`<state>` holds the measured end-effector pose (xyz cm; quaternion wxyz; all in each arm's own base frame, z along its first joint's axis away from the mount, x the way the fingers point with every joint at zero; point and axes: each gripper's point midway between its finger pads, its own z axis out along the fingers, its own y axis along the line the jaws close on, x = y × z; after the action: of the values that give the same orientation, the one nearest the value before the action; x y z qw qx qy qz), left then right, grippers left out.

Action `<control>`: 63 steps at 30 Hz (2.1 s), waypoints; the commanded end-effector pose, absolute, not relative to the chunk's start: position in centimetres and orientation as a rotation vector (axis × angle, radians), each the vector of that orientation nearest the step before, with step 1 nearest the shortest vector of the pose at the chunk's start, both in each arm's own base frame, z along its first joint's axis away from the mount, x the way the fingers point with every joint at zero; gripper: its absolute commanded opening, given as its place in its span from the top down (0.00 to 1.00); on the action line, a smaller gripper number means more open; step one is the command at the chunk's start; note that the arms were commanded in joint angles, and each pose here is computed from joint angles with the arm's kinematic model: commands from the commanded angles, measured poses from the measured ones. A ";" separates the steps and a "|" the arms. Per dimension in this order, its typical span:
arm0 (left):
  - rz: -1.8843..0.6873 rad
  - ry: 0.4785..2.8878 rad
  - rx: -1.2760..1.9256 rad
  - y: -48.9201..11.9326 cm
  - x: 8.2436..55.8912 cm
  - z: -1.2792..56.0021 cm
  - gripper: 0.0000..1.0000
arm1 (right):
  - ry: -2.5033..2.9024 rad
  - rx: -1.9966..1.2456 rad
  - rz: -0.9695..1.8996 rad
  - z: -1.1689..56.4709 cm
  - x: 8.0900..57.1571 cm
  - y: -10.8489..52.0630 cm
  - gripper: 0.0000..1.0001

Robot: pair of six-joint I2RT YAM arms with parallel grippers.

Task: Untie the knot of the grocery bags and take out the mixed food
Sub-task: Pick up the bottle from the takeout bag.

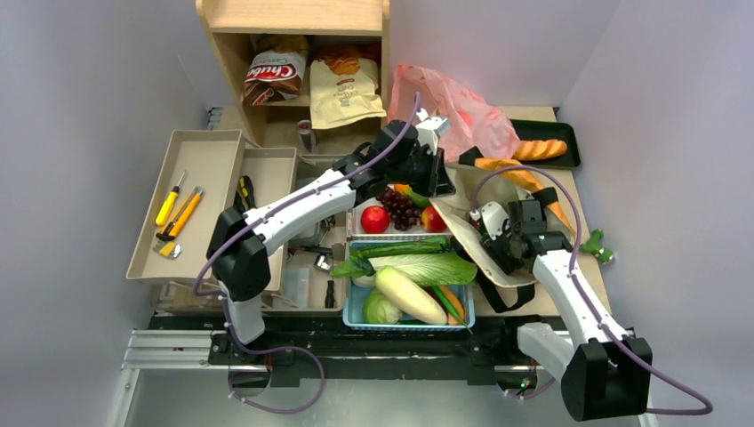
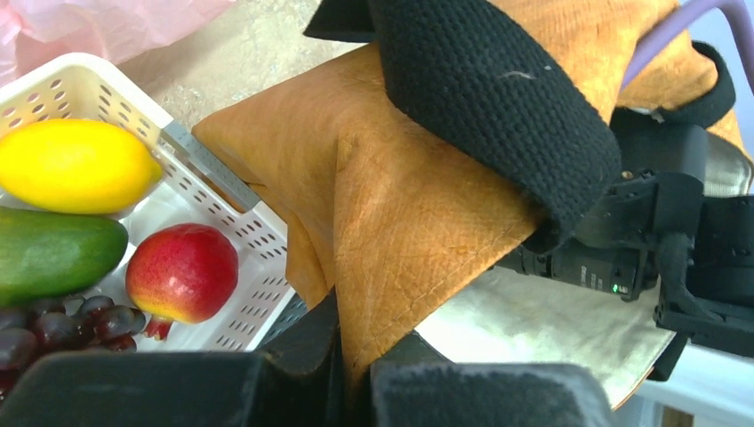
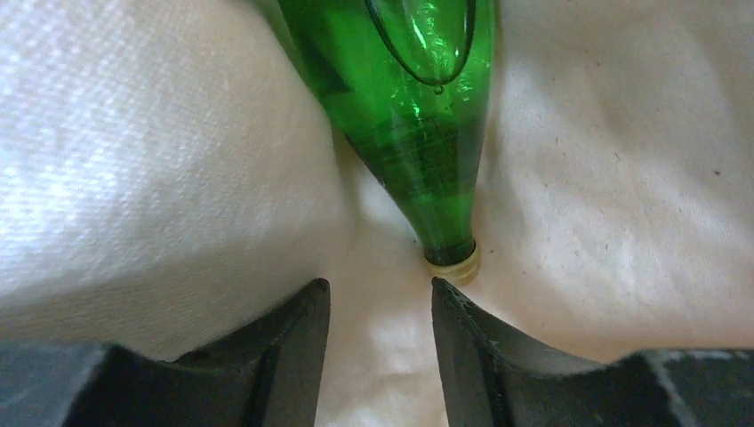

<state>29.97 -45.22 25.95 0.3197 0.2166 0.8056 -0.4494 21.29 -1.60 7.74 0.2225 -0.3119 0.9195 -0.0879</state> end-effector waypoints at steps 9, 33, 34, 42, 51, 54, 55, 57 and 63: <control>-1.258 1.782 0.858 -45.3 27.1 32.4 1.00 | 2.591 -0.915 -0.265 3.2 22.5 -2.7 0.42; -1.181 1.880 0.792 -46.9 28.7 30.1 1.00 | 2.440 -0.869 -0.210 15.8 22.7 -2.6 1.00; -1.180 1.882 0.789 -47.0 28.7 30.1 1.00 | 2.432 -0.867 -0.217 16.0 22.8 -2.7 1.00; -1.177 1.820 0.840 -47.2 27.6 30.6 1.00 | 2.456 -0.863 -0.076 12.9 23.4 -1.0 0.69; -1.160 1.769 0.897 -46.8 27.1 30.8 1.00 | 2.476 -0.934 -0.084 7.1 23.9 -1.4 0.47; -1.158 1.747 0.917 -46.9 27.0 30.9 1.00 | 2.471 -0.954 -0.076 6.1 24.1 -1.4 0.47; -1.159 1.740 0.922 -47.0 27.0 31.0 1.00 | 2.471 -0.957 -0.074 5.9 24.2 -1.5 0.46; -1.157 1.726 0.934 -47.0 27.0 31.1 1.00 | 2.480 -0.939 -0.039 5.5 24.3 -1.7 0.44; -1.146 1.665 0.989 -47.1 26.5 31.3 1.00 | 2.458 -0.873 -0.035 6.8 25.4 -3.0 0.47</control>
<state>27.93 -47.10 25.57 0.3761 0.3630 0.7377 -0.4274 23.53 -2.61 5.08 0.2219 -0.3330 0.9164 -0.0112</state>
